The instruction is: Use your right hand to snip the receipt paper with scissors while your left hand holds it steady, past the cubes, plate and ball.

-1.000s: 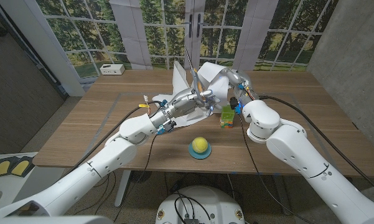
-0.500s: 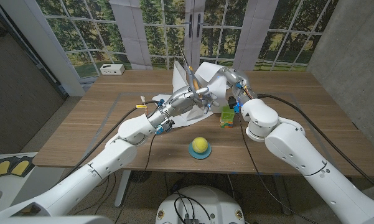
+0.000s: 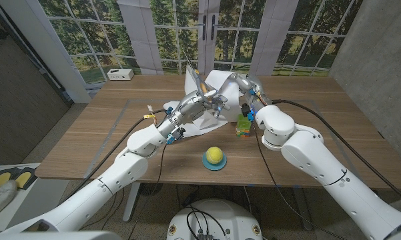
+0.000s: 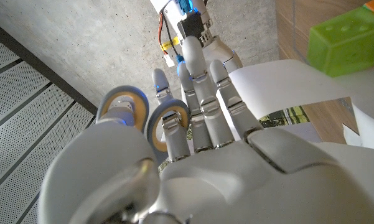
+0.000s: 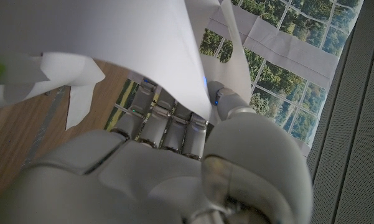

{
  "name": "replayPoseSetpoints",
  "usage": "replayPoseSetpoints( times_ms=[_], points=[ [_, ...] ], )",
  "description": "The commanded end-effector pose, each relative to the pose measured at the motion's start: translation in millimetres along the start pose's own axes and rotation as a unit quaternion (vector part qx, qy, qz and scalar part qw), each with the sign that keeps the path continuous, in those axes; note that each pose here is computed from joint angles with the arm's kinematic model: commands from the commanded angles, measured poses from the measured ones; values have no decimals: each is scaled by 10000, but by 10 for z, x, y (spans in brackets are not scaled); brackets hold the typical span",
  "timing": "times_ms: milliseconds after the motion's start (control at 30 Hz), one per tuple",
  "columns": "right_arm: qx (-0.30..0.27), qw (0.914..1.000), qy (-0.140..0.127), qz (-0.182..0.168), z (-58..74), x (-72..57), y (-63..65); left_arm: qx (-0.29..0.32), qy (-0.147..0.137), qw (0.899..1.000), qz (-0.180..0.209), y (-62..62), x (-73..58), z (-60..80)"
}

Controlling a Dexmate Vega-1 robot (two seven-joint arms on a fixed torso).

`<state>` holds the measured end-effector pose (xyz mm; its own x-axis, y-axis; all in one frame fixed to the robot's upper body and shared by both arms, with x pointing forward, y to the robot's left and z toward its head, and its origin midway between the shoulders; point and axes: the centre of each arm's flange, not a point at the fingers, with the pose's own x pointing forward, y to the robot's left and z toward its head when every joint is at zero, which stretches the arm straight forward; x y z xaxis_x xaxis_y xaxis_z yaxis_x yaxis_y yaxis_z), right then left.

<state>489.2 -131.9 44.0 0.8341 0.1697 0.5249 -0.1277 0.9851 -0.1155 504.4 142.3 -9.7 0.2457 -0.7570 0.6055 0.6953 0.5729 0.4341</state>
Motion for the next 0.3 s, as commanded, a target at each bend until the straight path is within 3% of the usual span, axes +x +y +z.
replayPoseSetpoints(
  times_ms=[33,300],
  points=[
    [-72,10000,31,12,-2,73,-59,66,-90,9999,-100,11,9,18],
    [-73,10000,21,57,11,87,-104,127,-56,9998,-128,-5,42,3]
  ],
)
